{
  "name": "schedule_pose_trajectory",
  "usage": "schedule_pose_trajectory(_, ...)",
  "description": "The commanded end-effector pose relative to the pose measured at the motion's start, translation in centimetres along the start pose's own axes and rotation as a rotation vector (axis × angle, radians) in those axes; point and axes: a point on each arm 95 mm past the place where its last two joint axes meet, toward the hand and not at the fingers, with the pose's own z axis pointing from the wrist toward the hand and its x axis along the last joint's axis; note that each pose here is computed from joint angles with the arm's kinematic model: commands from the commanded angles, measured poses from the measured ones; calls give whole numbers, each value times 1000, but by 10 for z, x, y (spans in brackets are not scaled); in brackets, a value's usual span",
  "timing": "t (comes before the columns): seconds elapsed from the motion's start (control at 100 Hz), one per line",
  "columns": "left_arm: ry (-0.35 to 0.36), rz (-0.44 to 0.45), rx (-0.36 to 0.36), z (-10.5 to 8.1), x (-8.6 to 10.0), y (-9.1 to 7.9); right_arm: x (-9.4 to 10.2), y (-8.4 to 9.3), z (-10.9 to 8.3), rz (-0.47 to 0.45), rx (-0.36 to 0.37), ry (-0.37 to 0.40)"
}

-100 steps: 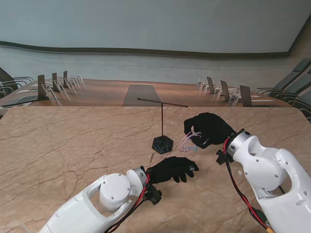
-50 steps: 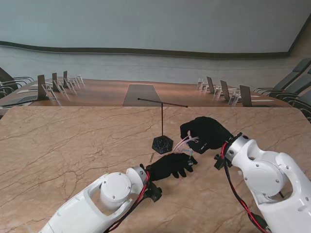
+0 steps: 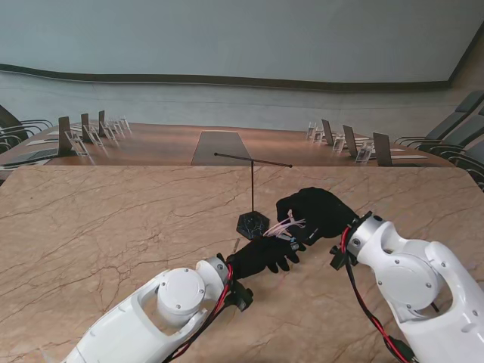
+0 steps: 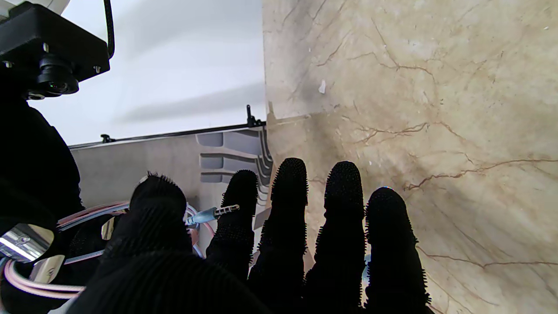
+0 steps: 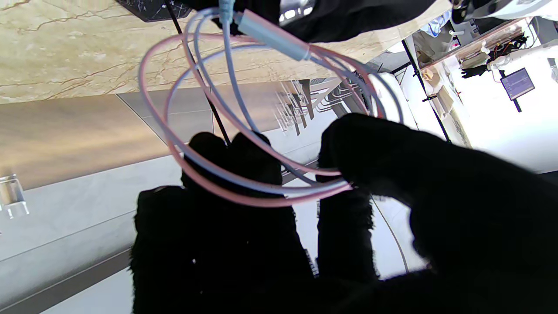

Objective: Take the wired earphone off the rack, coil the cable and place them on the table

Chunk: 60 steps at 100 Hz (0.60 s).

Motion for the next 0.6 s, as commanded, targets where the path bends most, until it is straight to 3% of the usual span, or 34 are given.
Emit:
schedule_pose_trajectory(0.0,4,-13,-2,1,2,4,4,-3,0,2,8,11)
schedule_pose_trajectory(0.59,9,9,42,1,2,0,8,-9,-2,14,30,19)
